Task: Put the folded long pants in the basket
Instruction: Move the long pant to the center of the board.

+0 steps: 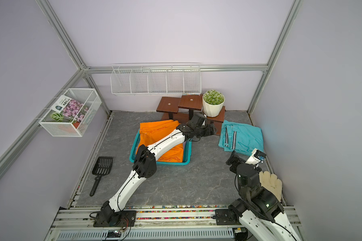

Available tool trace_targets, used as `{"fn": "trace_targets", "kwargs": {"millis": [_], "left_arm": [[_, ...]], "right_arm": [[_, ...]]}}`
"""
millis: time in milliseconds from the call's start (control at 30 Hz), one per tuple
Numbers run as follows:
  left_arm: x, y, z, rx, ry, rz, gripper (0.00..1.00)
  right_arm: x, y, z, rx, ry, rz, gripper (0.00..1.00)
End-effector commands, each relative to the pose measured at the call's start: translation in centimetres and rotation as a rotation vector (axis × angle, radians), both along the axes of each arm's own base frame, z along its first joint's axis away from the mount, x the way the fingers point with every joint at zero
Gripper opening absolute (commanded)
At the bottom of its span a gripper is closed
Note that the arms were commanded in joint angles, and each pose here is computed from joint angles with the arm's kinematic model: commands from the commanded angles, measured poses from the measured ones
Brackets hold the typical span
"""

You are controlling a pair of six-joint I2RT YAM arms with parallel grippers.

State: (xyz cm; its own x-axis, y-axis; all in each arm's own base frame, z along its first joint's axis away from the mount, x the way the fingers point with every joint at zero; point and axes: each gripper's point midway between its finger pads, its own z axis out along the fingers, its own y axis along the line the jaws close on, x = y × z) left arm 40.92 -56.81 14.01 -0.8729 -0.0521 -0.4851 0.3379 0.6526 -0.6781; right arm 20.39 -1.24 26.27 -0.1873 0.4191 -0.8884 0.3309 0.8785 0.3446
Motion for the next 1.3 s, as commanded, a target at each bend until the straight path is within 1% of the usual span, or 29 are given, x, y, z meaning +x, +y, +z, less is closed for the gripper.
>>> {"fn": "trace_targets", "kwargs": {"millis": [0, 300, 500, 600, 833, 1000, 1100, 1167, 1233, 1267], "left_arm": [[0.4, -1.0, -1.6, -0.043, 0.024, -0.017, 0.87], [0.5, -2.8, -5.0, -0.121, 0.067, -0.048, 0.87], [-0.6, -4.3, -8.0, -0.199, 0.163, -0.09, 0.86], [-1.4, -4.8, -9.1, -0.194, 0.179, -0.1, 0.83], [-3.7, -5.8, -10.3, -0.165, 0.204, -0.127, 0.78], [-5.0, -6.0, -12.7, -0.136, 0.257, -0.128, 0.73], [-5.8, -6.0, -13.9, -0.111, 0.285, -0.121, 0.73], [-6.0, -6.1, -14.3, -0.11, 0.291, -0.125, 0.69], [-6.3, -6.2, -14.5, -0.112, 0.296, -0.129, 0.58], [-6.2, -6.2, -14.4, -0.112, 0.295, -0.127, 0.49]], "right_arm": [[-0.4, -0.6, -0.4, -0.023, 0.004, -0.019, 0.98], [-0.2, 0.0, -0.6, -0.008, -0.005, 0.014, 0.98], [0.0, 0.2, -0.7, -0.007, 0.0, 0.023, 0.98], [0.1, 0.3, -0.7, -0.006, -0.001, 0.027, 0.98], [0.0, 0.4, -0.7, -0.003, -0.003, 0.033, 0.98], [-0.1, 0.5, -0.7, 0.004, -0.007, 0.042, 0.98], [-0.2, 0.5, -0.8, 0.009, -0.012, 0.044, 0.98], [-0.2, 0.5, -0.8, 0.01, -0.013, 0.045, 0.98], [-0.3, 0.5, -0.8, 0.01, -0.011, 0.047, 0.98], [-0.3, 0.5, -0.8, 0.011, -0.011, 0.048, 0.98]]}}
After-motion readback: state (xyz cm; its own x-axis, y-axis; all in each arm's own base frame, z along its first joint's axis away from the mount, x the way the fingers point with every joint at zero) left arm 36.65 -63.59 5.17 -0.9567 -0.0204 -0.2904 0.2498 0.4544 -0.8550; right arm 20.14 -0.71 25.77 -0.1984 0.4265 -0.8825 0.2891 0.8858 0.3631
